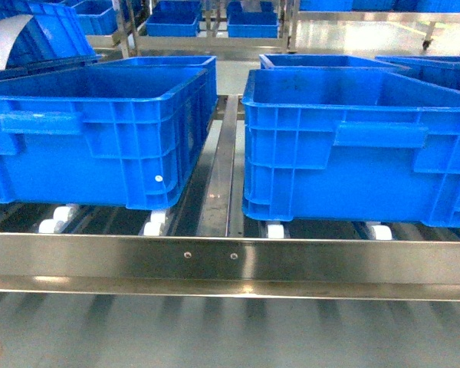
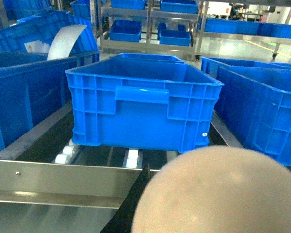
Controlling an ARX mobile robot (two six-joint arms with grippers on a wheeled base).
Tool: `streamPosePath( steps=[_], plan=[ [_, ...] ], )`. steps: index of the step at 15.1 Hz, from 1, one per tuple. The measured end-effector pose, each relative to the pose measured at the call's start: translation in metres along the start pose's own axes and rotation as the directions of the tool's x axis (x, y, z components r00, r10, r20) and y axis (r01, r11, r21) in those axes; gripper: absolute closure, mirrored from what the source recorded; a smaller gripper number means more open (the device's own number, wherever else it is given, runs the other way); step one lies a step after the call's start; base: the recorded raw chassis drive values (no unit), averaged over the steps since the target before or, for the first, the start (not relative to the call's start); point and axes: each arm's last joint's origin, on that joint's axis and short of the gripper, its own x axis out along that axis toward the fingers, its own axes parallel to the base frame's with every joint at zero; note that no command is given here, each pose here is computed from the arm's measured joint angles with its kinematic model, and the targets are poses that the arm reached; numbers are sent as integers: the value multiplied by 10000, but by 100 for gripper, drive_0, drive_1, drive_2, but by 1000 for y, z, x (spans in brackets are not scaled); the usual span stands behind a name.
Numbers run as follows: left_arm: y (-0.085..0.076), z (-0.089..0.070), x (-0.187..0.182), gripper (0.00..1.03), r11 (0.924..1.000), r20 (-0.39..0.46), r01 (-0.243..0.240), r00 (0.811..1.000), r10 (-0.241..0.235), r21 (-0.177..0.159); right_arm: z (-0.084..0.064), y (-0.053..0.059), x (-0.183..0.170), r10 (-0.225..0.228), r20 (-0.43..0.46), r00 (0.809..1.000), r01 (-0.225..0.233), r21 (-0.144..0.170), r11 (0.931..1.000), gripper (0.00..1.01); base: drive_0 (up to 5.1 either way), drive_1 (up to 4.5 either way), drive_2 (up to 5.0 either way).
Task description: Place part in tray to right shelf
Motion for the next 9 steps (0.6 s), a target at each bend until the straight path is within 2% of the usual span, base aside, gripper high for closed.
streamPosePath(
  steps=[7,8,9],
  plan=[
    [0,0,0,91,10000,-46,3,10000,-3,-4,0,0,0,-4,0,10000,4,0,10000,97,0,0,0],
    [0,0,0,91,10000,-46,3,10000,-3,-4,0,0,0,0,0,10000,0,0,10000,85,0,0,0],
    [0,0,0,91,10000,-46,3,10000,-3,-4,0,0,0,0,0,10000,0,0,10000,57,0,0,0]
  ],
)
